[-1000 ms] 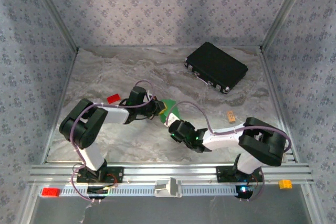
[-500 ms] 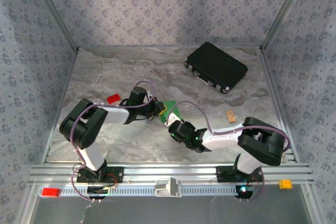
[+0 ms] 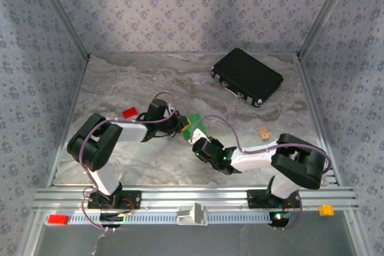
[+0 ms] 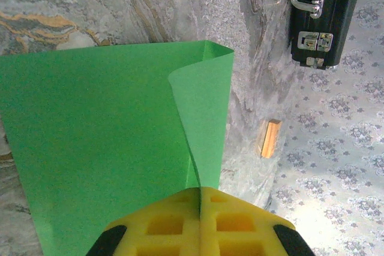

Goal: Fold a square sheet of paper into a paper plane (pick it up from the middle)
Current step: Fourth fold the wing at the center of the table.

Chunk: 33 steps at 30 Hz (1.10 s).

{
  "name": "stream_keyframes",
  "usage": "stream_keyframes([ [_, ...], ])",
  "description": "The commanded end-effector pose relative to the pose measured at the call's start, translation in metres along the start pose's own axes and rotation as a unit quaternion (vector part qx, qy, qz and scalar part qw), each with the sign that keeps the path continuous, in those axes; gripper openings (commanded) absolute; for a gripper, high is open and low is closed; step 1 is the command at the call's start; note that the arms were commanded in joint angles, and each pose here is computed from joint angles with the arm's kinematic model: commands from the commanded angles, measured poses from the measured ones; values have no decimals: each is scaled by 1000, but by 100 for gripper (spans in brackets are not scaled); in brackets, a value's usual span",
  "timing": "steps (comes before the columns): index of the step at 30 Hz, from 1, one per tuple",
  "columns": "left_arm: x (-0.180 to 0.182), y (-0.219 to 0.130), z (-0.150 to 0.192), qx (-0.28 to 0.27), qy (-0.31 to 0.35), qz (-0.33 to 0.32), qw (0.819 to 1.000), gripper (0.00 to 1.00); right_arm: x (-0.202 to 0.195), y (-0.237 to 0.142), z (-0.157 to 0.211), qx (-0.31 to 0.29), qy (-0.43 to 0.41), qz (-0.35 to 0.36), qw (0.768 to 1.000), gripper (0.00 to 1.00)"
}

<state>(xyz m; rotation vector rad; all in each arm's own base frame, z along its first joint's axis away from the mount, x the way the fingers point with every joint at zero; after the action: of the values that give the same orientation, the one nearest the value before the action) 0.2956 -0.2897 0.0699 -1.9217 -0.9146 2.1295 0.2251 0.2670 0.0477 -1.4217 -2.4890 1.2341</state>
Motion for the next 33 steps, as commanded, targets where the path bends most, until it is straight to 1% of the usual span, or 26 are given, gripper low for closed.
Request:
stream_keyframes([
  [1,-17,-2,-3,-5,21,12,1000,0,-6,-1,-4,-6,17,9,1000,15],
  [3,-18,-2,-3,-5,21,12,1000,0,-7,-1,-3,-7,20,8,1000,15],
  [4,-17,-2,-3,-5,21,12,1000,0,-8,-1,-3,-7,21,7,1000,12],
  [6,-18,-2,-4,-5,21,12,1000,0,-7,-1,-3,-6,20,5,1000,12],
  [12,-20,-2,-4,-3,22,14,1000,0,-7,0,-3,-3,15,8,1000,23],
  [17,-19,-3,-3,-2,22,13,1000,0,-7,3,-4,-3,12,12,1000,24],
  [23,-17,-3,-3,-4,22,11,1000,0,-7,1,-5,-7,17,8,1000,15],
  [26,-17,-3,-3,-4,21,9,1000,2,-4,0,-4,-6,18,0,1000,12],
  [27,-18,-3,-3,-5,21,10,1000,6,-4,1,-4,-5,20,-2,1000,11],
  [31,-20,-10,-4,-18,26,7,999,36,1,4,-2,1,32,-17,999,9],
  [33,-20,-16,-6,-29,30,-2,999,47,4,5,-3,2,44,-27,999,8],
])
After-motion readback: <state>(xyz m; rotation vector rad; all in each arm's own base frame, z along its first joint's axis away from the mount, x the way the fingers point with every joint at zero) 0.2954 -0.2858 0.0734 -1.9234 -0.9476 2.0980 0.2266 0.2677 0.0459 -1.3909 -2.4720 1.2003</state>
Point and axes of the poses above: each hand's point on the last joint's axis, 136 mm out from that joint toward the fingers, its own y axis out along the fingers, its own x axis along the line the jaws close on, z = x × y, the point moved 1 cm from there along -y, back along the fingers, and after that the axes turned 1 degree about y, right-handed, at the moved point
